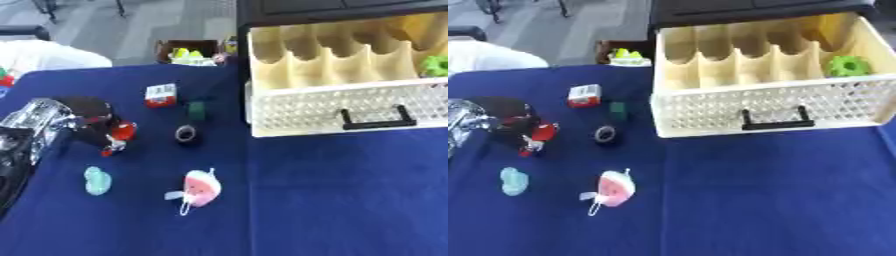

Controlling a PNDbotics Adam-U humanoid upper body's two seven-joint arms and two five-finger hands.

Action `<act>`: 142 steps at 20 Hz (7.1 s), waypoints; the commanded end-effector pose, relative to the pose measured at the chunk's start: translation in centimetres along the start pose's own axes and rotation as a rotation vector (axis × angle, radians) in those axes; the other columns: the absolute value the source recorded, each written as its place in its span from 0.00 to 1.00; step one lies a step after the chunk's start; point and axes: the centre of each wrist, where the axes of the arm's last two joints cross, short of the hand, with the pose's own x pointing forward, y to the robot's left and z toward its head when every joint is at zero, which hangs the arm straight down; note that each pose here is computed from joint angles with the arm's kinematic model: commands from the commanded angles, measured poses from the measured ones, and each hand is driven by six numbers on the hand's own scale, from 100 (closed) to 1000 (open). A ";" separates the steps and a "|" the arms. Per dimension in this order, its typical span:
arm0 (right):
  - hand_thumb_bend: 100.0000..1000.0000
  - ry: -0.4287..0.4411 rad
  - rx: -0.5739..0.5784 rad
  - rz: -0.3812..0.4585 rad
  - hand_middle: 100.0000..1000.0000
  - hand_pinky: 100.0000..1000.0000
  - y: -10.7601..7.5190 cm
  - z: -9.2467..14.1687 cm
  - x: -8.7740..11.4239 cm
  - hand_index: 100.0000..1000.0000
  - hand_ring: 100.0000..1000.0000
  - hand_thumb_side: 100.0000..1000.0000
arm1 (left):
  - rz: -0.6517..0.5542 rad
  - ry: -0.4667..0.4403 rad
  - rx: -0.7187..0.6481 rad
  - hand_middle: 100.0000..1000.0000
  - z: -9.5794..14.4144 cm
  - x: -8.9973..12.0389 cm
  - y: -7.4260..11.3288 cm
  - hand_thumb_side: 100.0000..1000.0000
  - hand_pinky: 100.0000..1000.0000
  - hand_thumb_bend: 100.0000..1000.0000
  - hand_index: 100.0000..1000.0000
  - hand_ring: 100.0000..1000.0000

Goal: Pick up objects from table and place into drawer.

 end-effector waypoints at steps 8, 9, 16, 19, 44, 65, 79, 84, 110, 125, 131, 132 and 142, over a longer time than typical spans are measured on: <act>0.00 -0.026 -0.011 -0.005 0.17 0.69 -0.5 -0.4 0.6 0.65 0.23 1.00 | -0.039 0.034 0.000 0.48 0.7 -1.0 0.1 0.72 0.42 0.09 0.70 0.50; 0.00 -0.027 -0.011 -0.008 0.17 0.69 -0.5 -0.4 0.6 0.65 0.23 1.00 | -0.045 0.030 -0.009 0.48 0.7 -1.0 0.0 0.72 0.43 0.17 0.70 0.50; 0.00 -0.029 -0.017 -0.014 0.17 0.69 -0.5 -0.4 0.6 0.65 0.23 1.00 | -0.074 0.027 -0.035 0.44 0.7 -1.3 -0.5 0.57 0.36 0.18 0.64 0.45; 0.00 -0.028 -0.015 -0.018 0.17 0.70 -0.5 -0.4 0.6 0.65 0.23 1.00 | -0.073 0.031 -0.016 0.42 0.8 -1.4 -0.4 0.48 0.30 0.13 0.60 0.42; 0.00 -0.020 -0.004 -0.021 0.17 0.70 -0.2 -0.3 0.5 0.65 0.23 1.00 | 0.088 -0.036 0.158 0.32 3.0 -1.5 3.7 0.39 0.16 0.00 0.44 0.32; 0.00 -0.021 -0.006 -0.028 0.17 0.69 -0.1 -0.3 0.6 0.64 0.24 1.00 | 0.157 -0.146 0.282 0.28 6.4 -1.6 8.5 0.16 0.12 0.00 0.42 0.29; 0.00 -0.068 -0.020 -0.063 0.19 0.68 0.4 -1.1 1.4 0.65 0.26 1.00 | 0.224 -0.382 0.496 0.25 6.9 4.0 16.8 0.16 0.07 0.00 0.38 0.26; 0.00 -0.090 -0.034 -0.090 0.20 0.68 0.8 -1.5 1.8 0.65 0.26 1.00 | 0.237 -0.467 0.538 0.25 7.0 6.6 19.6 0.16 0.06 0.00 0.38 0.25; 0.00 -0.114 -0.023 -0.135 0.19 0.68 1.4 -2.1 2.5 0.64 0.26 1.00 | 0.292 -0.532 0.639 0.35 4.2 11.1 22.7 0.16 0.14 0.00 0.46 0.34; 0.00 -0.107 -0.035 -0.147 0.19 0.68 1.3 -2.0 2.3 0.64 0.26 1.00 | 0.193 -0.539 0.602 0.67 3.1 10.6 21.5 0.35 0.40 0.00 0.90 0.63; 0.00 -0.104 -0.035 -0.149 0.19 0.68 1.3 -1.9 2.3 0.64 0.26 1.00 | 0.154 -0.527 0.591 0.76 2.9 10.6 21.2 0.54 0.51 0.00 0.96 0.73; 0.00 -0.103 -0.037 -0.150 0.19 0.68 1.3 -1.9 2.3 0.64 0.26 1.00 | 0.145 -0.530 0.585 0.76 2.9 10.6 21.2 0.55 0.51 0.00 0.96 0.73; 0.00 -0.092 -0.038 -0.156 0.19 0.68 1.4 -1.8 2.2 0.63 0.25 1.00 | 0.115 -0.581 0.579 0.87 3.3 10.5 21.4 0.91 0.65 0.16 1.00 0.83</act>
